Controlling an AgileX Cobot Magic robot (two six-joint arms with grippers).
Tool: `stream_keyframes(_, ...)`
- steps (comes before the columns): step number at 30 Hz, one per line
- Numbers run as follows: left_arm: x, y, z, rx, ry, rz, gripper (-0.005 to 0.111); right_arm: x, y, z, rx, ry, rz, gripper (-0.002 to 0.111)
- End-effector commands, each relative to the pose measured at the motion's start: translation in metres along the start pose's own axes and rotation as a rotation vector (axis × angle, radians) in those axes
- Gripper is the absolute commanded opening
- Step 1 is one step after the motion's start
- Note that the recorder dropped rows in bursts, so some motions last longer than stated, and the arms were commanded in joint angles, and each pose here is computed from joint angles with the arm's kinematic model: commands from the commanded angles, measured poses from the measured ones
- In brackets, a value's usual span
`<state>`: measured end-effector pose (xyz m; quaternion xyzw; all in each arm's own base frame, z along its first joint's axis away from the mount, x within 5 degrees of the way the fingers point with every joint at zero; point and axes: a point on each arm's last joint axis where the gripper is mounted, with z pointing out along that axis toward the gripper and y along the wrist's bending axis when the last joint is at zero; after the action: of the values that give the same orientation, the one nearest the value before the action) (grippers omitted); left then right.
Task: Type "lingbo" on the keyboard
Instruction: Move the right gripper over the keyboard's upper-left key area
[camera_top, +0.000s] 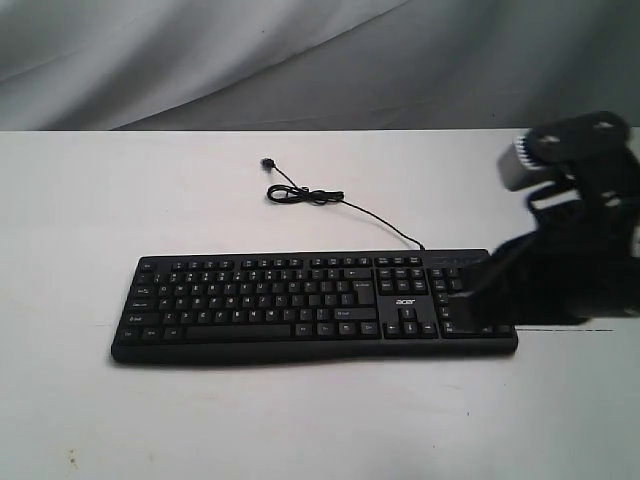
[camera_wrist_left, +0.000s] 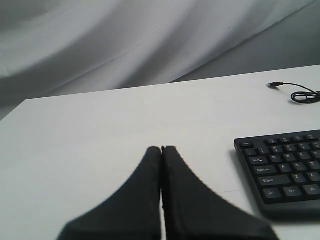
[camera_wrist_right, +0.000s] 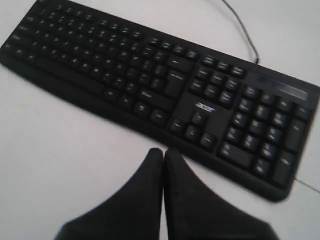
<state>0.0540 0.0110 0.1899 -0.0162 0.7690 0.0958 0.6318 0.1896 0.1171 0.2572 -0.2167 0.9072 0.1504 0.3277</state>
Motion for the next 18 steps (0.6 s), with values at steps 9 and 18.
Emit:
stream_keyframes(9,0.000,-0.001,0.000,0.008,-0.011,-0.005,0.000,-0.088,0.039,0.094,-0.126,0.013,-0.206,0.000)
stream_keyframes(18,0.000,-0.001,0.000,0.008,-0.011,-0.005,0.000,-0.084,0.063,0.164,-0.142,0.010,-0.315,0.000)
